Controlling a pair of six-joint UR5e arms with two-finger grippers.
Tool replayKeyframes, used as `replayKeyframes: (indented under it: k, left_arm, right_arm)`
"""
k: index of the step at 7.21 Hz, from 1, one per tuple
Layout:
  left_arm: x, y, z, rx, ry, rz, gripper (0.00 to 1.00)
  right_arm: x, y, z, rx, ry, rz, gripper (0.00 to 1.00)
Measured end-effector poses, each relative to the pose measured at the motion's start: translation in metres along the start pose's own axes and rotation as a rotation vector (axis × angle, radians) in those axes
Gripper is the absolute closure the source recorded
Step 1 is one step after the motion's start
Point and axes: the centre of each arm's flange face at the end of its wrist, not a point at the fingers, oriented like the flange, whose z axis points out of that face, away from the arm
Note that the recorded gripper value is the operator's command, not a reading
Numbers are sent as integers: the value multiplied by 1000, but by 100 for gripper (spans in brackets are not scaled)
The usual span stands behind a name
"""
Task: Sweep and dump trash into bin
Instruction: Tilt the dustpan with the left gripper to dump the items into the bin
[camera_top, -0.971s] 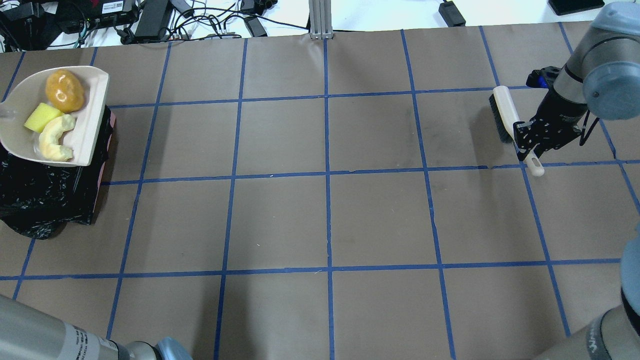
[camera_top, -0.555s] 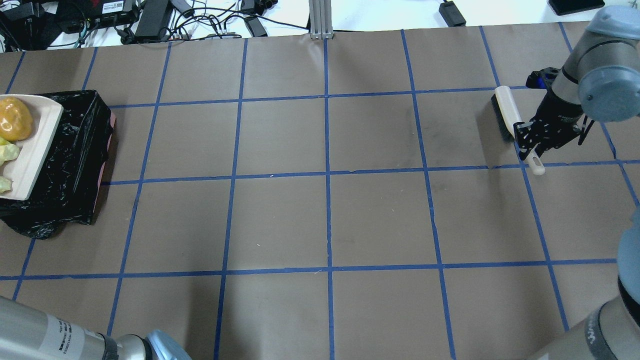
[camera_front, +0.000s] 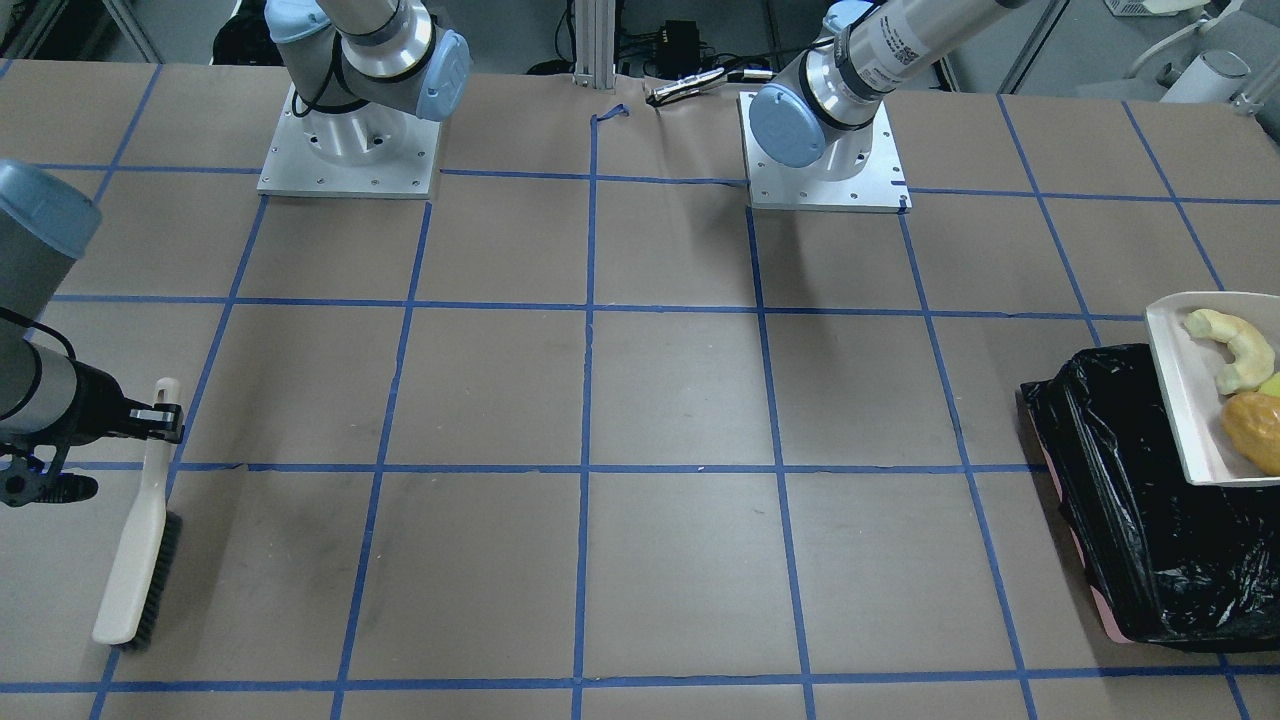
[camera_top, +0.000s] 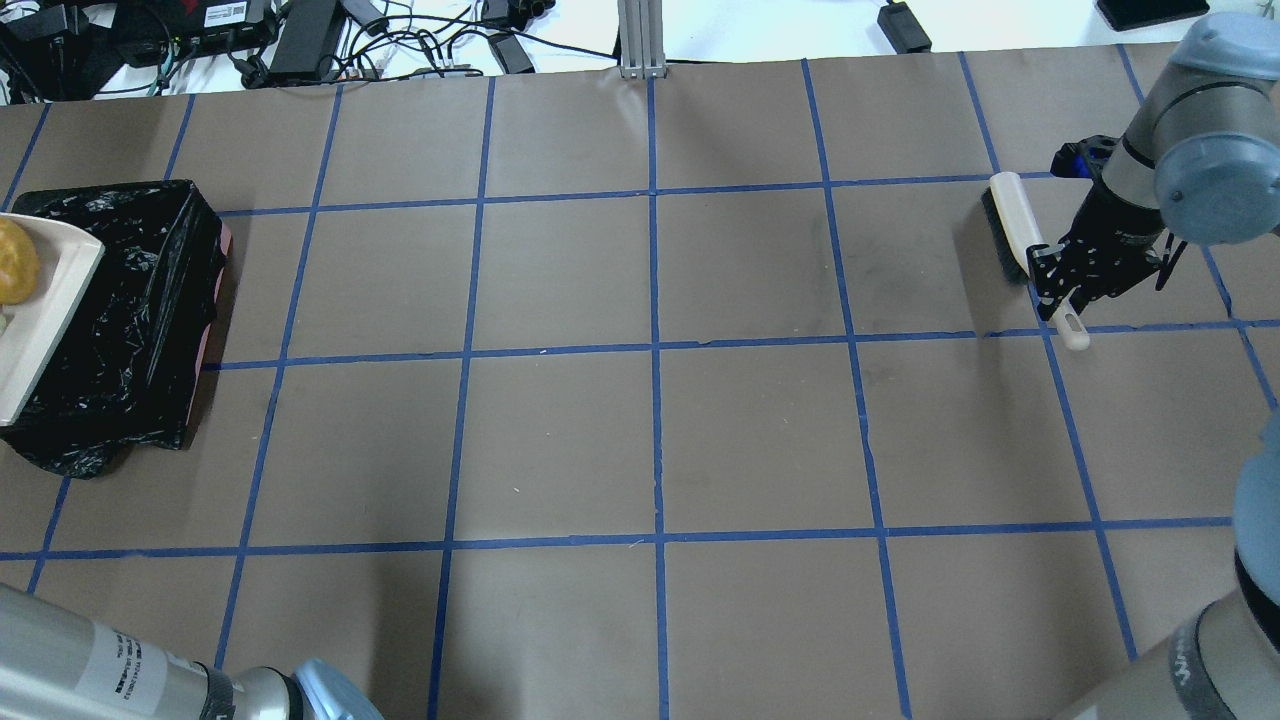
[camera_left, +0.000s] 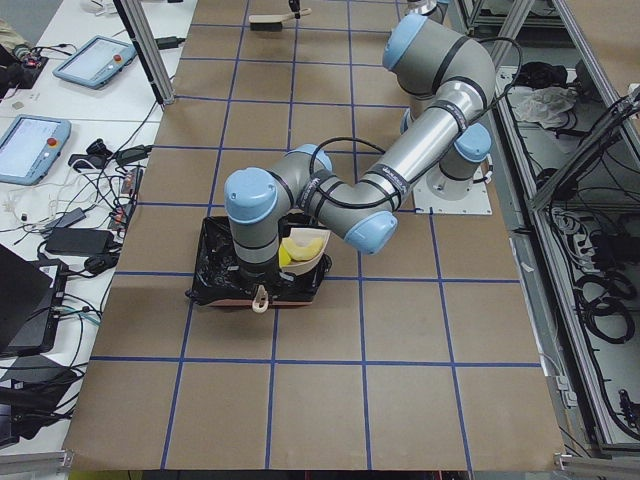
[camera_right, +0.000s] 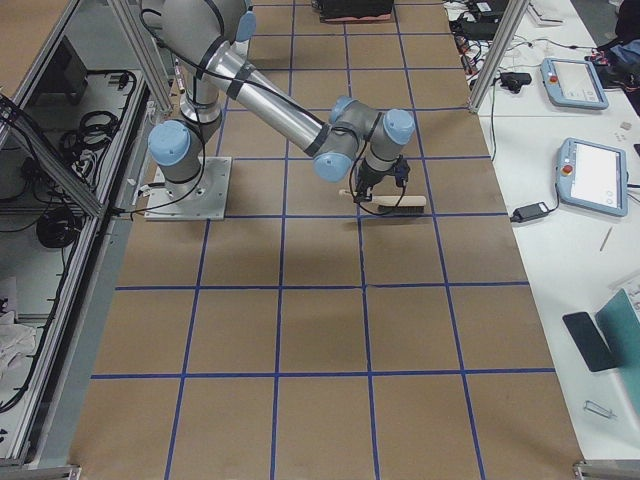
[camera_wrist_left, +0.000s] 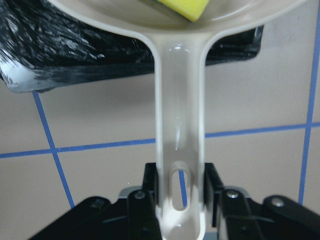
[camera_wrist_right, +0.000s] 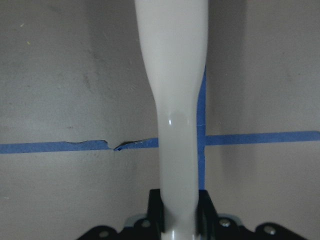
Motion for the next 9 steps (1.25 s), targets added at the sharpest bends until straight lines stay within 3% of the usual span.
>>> replayKeyframes:
  k: [3, 9]
  left_arm:
    - [-26, -15, -16, -117, 32, 126, 100]
    - [-68, -43, -36, -263, 5, 288, 100]
  right_arm:
    - [0, 0, -2, 5, -5, -1, 100]
    - [-1, -1, -3, 10, -10, -50, 100]
